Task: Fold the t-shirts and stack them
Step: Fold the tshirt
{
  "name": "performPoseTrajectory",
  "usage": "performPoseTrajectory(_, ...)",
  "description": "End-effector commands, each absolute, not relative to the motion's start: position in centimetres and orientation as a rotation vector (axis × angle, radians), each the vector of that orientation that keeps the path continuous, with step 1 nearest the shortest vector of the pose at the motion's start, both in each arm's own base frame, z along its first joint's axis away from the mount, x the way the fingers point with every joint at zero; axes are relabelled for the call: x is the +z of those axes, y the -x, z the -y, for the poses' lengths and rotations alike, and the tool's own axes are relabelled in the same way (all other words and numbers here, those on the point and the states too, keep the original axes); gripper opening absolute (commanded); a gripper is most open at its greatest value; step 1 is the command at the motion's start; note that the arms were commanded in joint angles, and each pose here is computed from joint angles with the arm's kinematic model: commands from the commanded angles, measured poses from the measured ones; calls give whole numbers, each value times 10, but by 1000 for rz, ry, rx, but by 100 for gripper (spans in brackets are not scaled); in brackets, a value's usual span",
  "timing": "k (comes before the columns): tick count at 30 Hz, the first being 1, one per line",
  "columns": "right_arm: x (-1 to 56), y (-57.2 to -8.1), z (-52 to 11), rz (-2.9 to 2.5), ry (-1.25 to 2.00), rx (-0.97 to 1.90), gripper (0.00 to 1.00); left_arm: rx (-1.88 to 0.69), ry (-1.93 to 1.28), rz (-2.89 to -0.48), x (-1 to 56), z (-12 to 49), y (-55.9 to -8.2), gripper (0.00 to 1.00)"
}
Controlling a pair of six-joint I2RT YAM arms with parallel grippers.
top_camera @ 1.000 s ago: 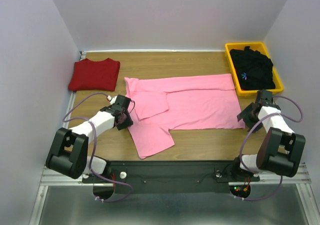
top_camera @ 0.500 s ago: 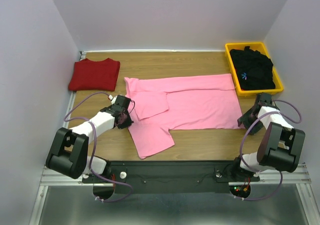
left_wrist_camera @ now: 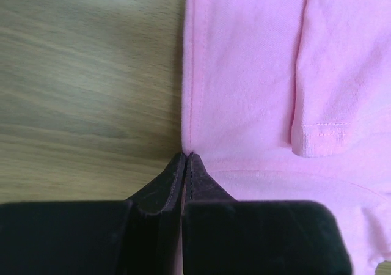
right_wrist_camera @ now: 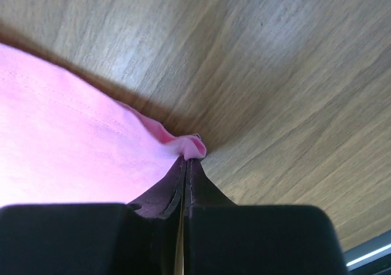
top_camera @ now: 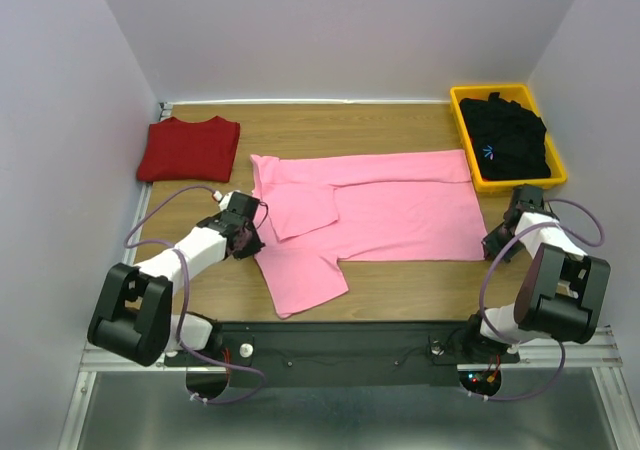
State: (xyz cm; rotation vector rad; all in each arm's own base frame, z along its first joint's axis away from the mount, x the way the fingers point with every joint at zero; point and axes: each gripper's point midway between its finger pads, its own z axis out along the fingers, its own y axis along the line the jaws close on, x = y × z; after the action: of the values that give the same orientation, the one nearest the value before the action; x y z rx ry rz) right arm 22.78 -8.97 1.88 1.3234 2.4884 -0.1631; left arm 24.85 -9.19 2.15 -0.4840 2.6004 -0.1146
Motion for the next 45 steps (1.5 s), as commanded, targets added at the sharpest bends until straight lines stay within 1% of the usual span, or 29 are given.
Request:
performPoseTrajectory(1,41,-249,100,-2377,-1294,-144,1,-33,563,-2542,36,68,-245,0)
performPoseTrajectory(8,68,-254,100,-2335,-1252,-124,1,-35,606,-2524,48,58,-247,0)
performPoseTrajectory(14,100,-266,103,-2283,-1199,-97,1,-42,604,-2504,64,52,-255,0)
performPoseTrajectory(17,107,-273,105,-2281,-1181,-91,1,-41,611,-2485,70,46,-262,0)
performPoseTrajectory(24,114,-301,104,-2300,-1149,-14,1,-59,603,-2442,92,38,-285,0)
performPoseTrajectory(33,112,-344,93,-2320,-1097,169,1,-120,574,-2476,88,49,-307,0)
performPoseTrajectory(45,93,-376,90,-2360,-1076,254,1,-136,555,-2516,77,54,-339,0)
